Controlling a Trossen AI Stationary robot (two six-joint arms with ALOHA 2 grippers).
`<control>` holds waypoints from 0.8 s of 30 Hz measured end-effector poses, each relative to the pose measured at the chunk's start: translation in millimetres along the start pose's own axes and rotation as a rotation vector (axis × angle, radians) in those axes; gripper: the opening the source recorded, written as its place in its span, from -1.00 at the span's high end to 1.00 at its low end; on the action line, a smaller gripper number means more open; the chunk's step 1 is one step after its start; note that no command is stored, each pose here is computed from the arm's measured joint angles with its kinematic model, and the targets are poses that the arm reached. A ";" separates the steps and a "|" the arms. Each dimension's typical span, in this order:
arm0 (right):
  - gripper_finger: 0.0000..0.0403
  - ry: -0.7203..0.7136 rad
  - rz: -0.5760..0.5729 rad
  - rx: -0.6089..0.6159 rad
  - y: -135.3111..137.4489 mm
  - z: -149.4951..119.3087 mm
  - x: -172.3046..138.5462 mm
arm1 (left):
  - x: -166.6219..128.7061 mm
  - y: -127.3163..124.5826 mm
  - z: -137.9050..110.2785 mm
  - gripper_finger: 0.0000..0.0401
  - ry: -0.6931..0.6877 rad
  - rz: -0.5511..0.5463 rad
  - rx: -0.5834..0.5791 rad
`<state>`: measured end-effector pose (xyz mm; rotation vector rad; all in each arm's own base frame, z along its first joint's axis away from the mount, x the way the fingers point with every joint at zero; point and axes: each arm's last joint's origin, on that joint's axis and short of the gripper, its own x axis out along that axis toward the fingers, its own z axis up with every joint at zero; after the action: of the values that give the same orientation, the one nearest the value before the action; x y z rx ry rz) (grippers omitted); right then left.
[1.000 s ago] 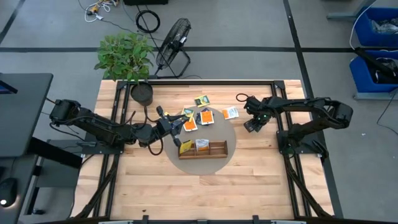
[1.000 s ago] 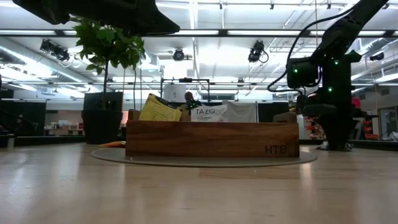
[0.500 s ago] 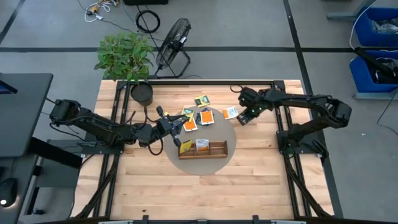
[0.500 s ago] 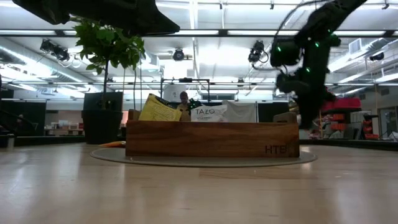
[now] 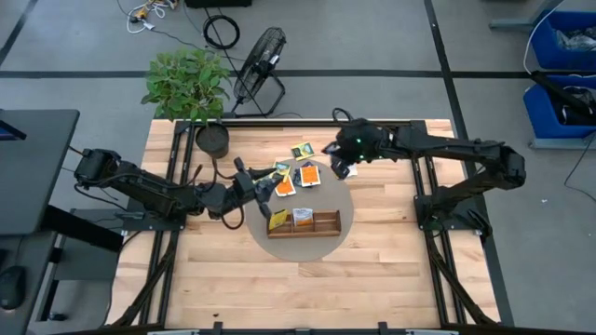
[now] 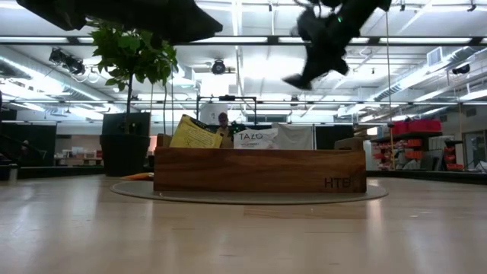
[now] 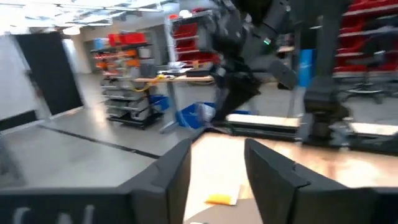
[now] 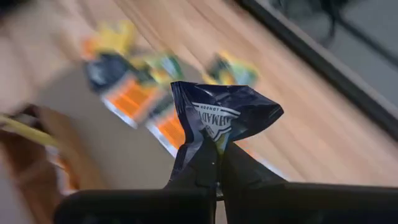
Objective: Pick & Place Tea
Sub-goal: Put the violet tea bag into the right section of the wooden organizer
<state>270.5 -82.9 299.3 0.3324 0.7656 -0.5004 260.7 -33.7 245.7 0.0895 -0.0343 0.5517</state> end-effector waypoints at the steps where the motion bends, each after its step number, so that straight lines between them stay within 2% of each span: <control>1: 0.97 -0.040 0.023 -0.022 5.8 3.2 -1.2 | 0.0 -0.7 0.0 0.13 -0.002 -0.023 -0.016; 5: 0.97 -0.184 0.095 -0.066 25.6 12.4 -5.5 | -0.1 -2.8 0.7 -0.12 -0.013 -0.098 -0.059; 11: 0.97 -0.424 0.094 -0.108 52.2 24.3 -17.1 | -0.4 -3.5 5.7 -0.38 -0.057 -0.146 -0.121; 14: 0.97 -0.548 0.127 -0.079 65.0 29.8 -22.5 | 0.8 -0.4 9.1 -0.43 -0.085 -0.106 -0.154; 17: 0.97 -0.609 0.138 -0.049 72.8 31.0 -23.0 | 2.8 3.7 12.5 -0.44 -0.117 -0.075 -0.180; 24: 0.97 -0.657 0.129 -0.027 83.0 33.6 -6.1 | 8.6 9.9 16.9 -0.43 -0.145 -0.062 -0.199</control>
<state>331.0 -27.3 335.3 0.1716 0.1122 -0.4401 262.7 -22.4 263.7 -0.0636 -0.2266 0.4765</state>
